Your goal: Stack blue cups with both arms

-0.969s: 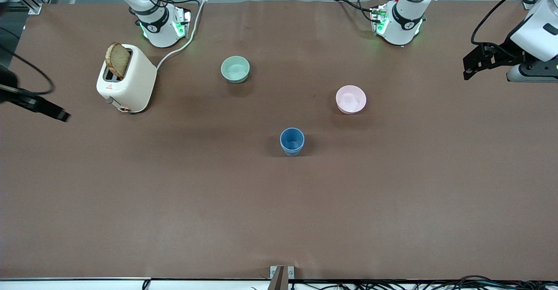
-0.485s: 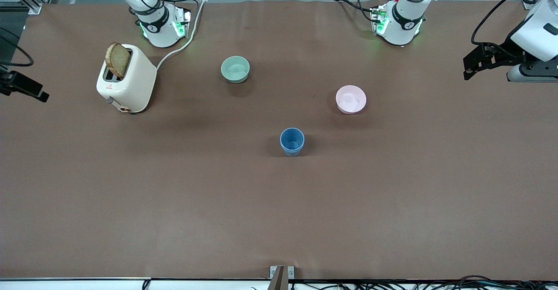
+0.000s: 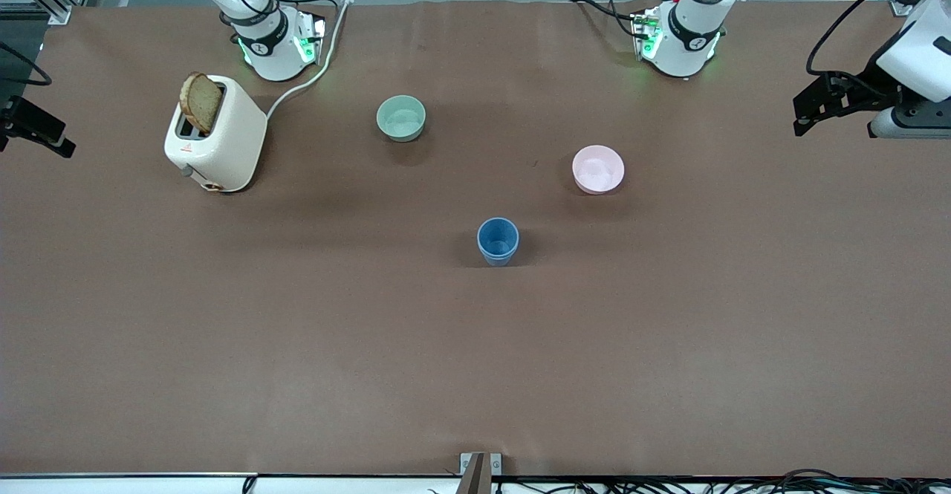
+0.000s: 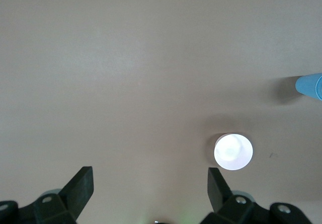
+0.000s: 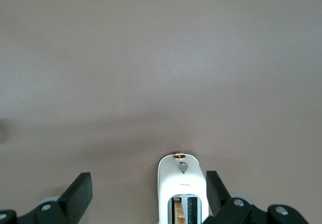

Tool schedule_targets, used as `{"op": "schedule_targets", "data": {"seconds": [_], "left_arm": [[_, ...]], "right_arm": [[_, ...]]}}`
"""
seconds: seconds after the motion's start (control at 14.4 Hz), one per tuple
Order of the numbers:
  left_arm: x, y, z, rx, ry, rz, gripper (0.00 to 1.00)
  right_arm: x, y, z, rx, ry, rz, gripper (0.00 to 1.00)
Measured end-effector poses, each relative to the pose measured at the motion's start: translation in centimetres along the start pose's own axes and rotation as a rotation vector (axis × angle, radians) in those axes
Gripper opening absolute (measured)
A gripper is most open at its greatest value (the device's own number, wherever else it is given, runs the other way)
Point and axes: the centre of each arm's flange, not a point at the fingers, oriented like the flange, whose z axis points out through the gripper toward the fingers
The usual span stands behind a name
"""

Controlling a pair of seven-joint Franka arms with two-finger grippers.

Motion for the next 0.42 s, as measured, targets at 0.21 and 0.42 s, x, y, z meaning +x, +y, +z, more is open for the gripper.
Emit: {"op": "schedule_targets", "data": {"seconds": [0.21,0.42], "left_arm": [[0.0,0.0,0.0,0.0,0.0,0.0,1.0],[0.0,0.0,0.0,0.0,0.0,0.006,1.0]], "right_arm": [[-0.18,0.02,0.02,-0.021,-0.02,-0.039,1.0],[0.09,-0.14,-0.13,-0.027,-0.017,-0.075,1.0]]}}
